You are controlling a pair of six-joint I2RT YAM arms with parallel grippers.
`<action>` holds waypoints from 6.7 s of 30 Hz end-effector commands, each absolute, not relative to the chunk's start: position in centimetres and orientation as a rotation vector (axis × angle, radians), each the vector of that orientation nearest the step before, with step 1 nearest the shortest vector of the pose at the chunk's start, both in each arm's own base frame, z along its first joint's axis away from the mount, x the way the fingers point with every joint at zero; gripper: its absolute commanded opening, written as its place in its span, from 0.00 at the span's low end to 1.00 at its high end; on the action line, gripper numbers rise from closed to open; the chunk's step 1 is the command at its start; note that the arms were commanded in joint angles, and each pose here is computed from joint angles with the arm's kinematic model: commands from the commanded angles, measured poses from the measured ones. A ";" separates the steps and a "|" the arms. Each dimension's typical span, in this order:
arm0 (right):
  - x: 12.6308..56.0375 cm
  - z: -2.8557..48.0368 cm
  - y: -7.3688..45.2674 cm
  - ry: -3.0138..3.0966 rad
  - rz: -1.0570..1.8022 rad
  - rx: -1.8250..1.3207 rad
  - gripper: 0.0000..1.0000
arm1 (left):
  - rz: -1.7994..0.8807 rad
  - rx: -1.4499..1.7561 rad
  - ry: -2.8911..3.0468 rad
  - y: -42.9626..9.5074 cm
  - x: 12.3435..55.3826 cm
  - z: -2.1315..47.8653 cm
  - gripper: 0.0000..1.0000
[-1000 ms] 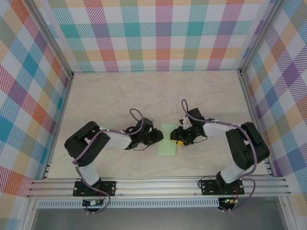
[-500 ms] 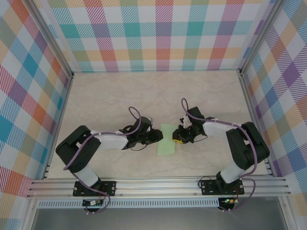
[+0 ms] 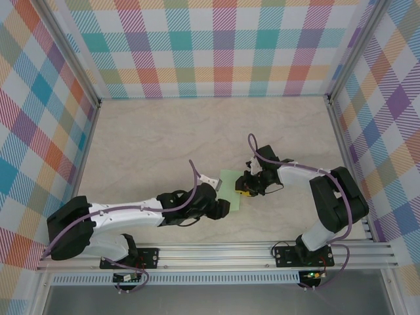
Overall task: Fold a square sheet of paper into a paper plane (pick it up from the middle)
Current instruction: Third fold the triangle at the center of the table.
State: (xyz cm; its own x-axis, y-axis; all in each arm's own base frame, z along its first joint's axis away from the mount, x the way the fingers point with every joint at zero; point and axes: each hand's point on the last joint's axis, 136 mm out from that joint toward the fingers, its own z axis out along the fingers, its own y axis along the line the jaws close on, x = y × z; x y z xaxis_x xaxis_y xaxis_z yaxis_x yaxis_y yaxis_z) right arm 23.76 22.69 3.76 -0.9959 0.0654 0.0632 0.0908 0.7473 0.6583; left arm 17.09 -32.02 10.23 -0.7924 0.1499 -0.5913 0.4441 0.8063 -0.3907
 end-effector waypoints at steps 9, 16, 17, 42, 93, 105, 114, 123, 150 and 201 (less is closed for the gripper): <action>24.2 5.5 23.4 -2.905 -1.146 -0.105 0.26 | -0.336 0.638 2.343 -32.8 17.7 9.5 0.63; 24.3 5.7 23.4 -2.907 -1.139 -0.100 0.26 | -0.369 0.800 2.355 -35.8 16.7 8.2 0.67; 24.3 5.7 23.4 -2.905 -1.141 -0.100 0.26 | -0.356 0.827 2.361 -36.1 16.5 8.0 0.68; 24.6 6.1 23.3 -2.922 -1.110 -0.058 0.28 | -0.040 0.889 2.297 -36.8 17.9 6.7 0.36; 27.6 0.3 22.9 -2.869 -0.843 -0.058 0.13 | -0.721 0.685 2.664 -34.7 21.2 6.8 0.00; 27.7 0.5 22.9 -2.869 -0.834 -0.040 0.15 | -0.737 0.673 2.706 -33.6 23.0 5.6 0.00; 28.1 1.3 23.2 -2.870 -0.854 -0.036 0.16 | -0.692 0.690 2.737 -33.1 23.5 5.0 0.00; 28.1 1.4 23.3 -2.865 -0.861 -0.037 0.16 | -0.712 0.728 2.737 -33.5 23.5 5.0 0.01; 28.2 1.4 23.4 -2.859 -0.866 -0.057 0.17 | -0.665 0.780 2.766 -33.4 24.0 3.6 0.01; 23.0 6.5 23.0 -2.848 -1.350 -0.372 0.05 | -0.670 0.782 2.796 -33.4 23.7 2.1 0.01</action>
